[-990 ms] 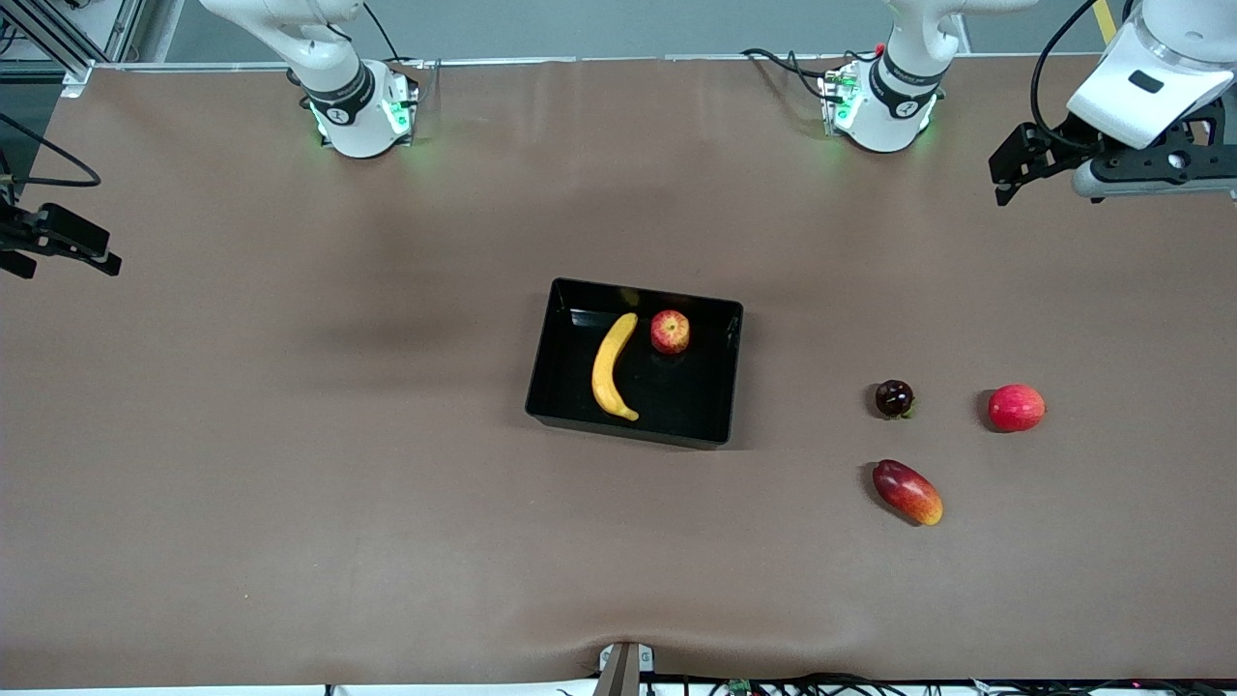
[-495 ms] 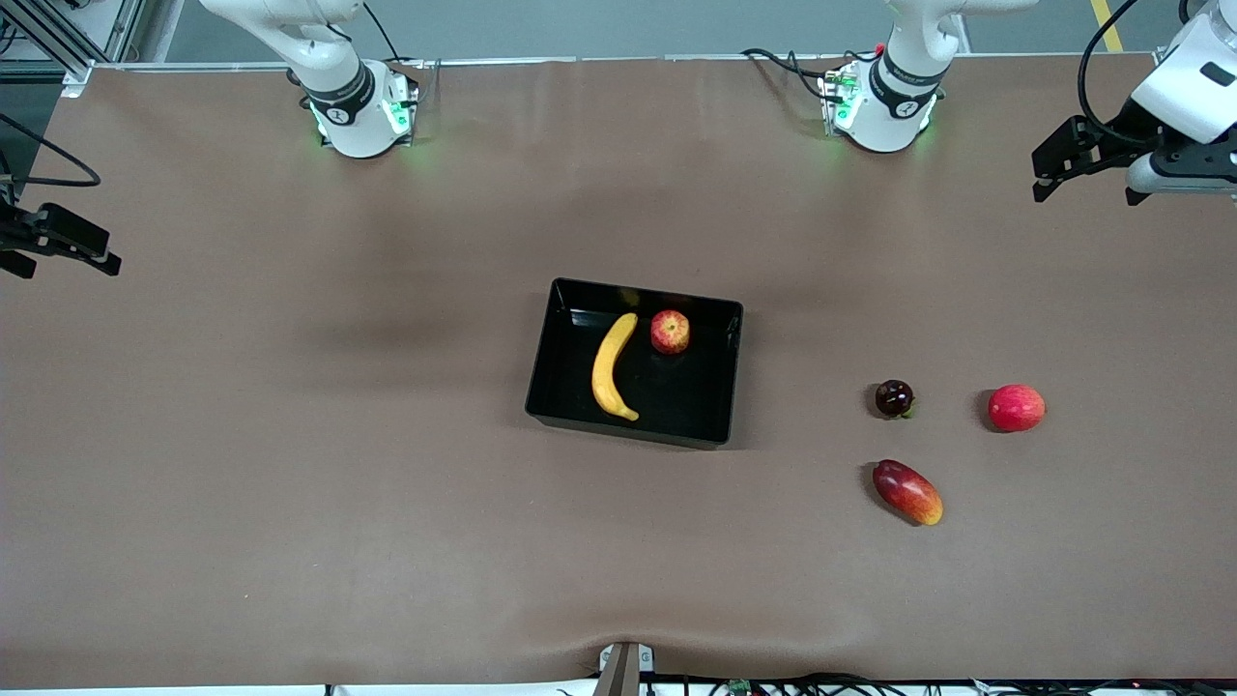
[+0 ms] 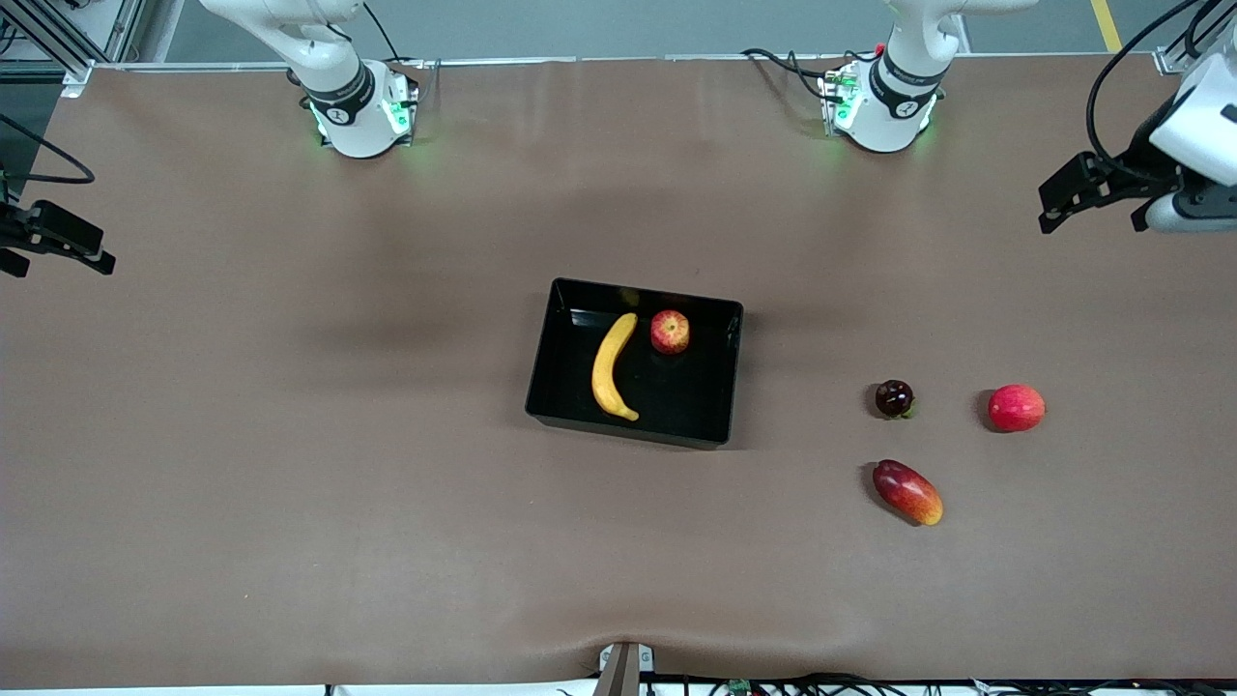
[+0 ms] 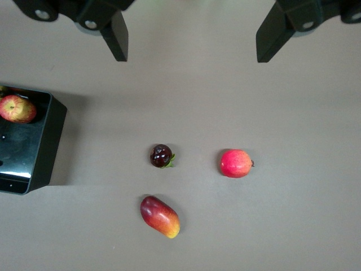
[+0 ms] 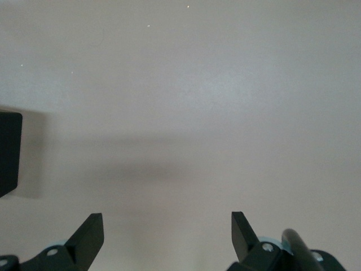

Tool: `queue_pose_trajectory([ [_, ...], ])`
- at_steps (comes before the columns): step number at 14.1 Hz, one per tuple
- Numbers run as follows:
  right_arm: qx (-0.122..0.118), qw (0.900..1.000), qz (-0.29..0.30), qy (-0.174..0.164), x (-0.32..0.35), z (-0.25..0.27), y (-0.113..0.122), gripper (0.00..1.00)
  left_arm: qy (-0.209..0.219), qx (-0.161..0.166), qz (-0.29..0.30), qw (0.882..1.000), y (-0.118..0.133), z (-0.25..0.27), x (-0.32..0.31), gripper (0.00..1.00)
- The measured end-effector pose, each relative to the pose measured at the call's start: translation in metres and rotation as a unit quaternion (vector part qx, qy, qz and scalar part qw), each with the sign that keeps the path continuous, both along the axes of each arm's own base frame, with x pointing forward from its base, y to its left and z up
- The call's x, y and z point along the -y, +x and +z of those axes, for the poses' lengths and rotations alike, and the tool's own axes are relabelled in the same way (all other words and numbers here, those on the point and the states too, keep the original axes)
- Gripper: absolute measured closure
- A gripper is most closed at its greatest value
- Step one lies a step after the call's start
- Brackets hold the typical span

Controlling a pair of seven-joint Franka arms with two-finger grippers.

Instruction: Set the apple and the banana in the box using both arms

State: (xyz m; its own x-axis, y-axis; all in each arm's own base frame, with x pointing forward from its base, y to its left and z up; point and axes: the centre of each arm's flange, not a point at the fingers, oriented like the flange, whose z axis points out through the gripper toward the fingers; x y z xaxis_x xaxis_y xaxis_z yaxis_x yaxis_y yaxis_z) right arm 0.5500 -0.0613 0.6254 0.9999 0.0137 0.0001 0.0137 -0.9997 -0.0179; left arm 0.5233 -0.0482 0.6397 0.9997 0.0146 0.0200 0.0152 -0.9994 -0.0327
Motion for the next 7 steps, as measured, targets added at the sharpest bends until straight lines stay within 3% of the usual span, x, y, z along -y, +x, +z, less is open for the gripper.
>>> queue_pose_trajectory([
  [7,-0.003,1.000,0.000,0.000,-0.0002,-0.0005,-0.0006,0.00,-0.013,-0.001,0.029,0.999,0.0023,-0.0006,0.0073,0.00],
])
